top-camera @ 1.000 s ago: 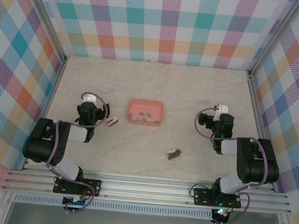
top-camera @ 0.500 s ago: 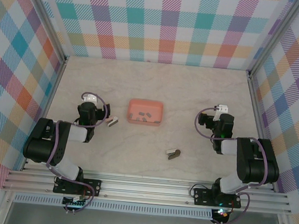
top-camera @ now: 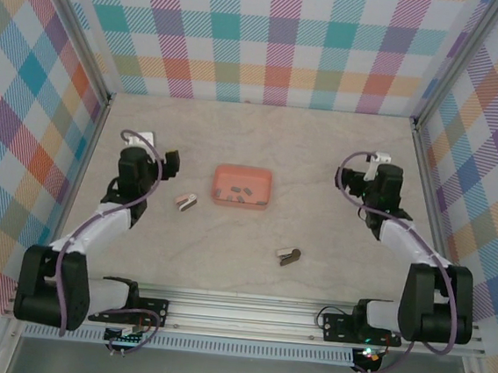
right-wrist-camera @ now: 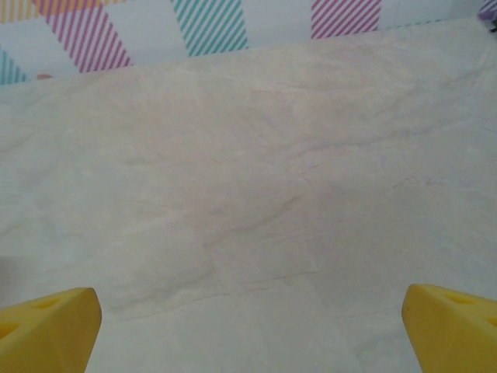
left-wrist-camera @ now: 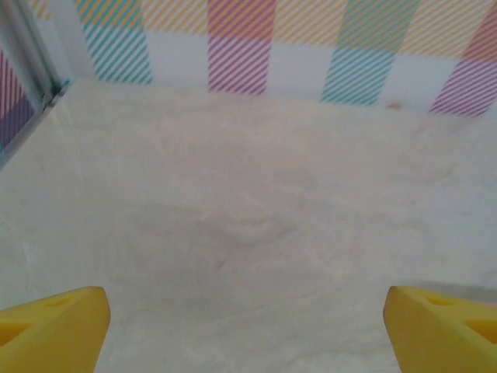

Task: Load the staples into the stapler

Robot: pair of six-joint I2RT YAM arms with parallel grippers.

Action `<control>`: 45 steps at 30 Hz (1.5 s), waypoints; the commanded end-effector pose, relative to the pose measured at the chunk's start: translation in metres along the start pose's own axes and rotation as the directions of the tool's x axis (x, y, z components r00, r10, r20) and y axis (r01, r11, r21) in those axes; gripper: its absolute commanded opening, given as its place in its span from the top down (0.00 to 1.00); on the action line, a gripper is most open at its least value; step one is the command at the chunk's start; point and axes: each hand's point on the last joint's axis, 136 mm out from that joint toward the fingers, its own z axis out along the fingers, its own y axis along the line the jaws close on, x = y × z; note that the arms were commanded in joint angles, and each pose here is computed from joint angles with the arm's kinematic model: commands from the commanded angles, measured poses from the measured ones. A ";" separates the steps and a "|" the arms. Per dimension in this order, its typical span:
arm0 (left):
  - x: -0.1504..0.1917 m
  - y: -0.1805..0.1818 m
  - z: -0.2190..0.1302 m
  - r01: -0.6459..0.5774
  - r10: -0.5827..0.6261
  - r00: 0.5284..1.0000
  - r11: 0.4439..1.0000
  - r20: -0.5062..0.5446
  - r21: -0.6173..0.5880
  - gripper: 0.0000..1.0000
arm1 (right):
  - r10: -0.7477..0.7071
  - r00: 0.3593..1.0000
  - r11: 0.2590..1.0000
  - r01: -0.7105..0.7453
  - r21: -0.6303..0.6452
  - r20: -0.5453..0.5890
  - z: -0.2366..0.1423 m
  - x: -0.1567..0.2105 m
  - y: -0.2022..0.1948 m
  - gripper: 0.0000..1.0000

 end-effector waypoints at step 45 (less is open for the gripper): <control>0.096 -0.128 -0.139 -0.360 0.590 0.807 0.515 -0.017 0.778 0.24 | -0.932 0.074 -0.256 0.556 -0.791 0.354 -0.113 0.210 0.163 0.20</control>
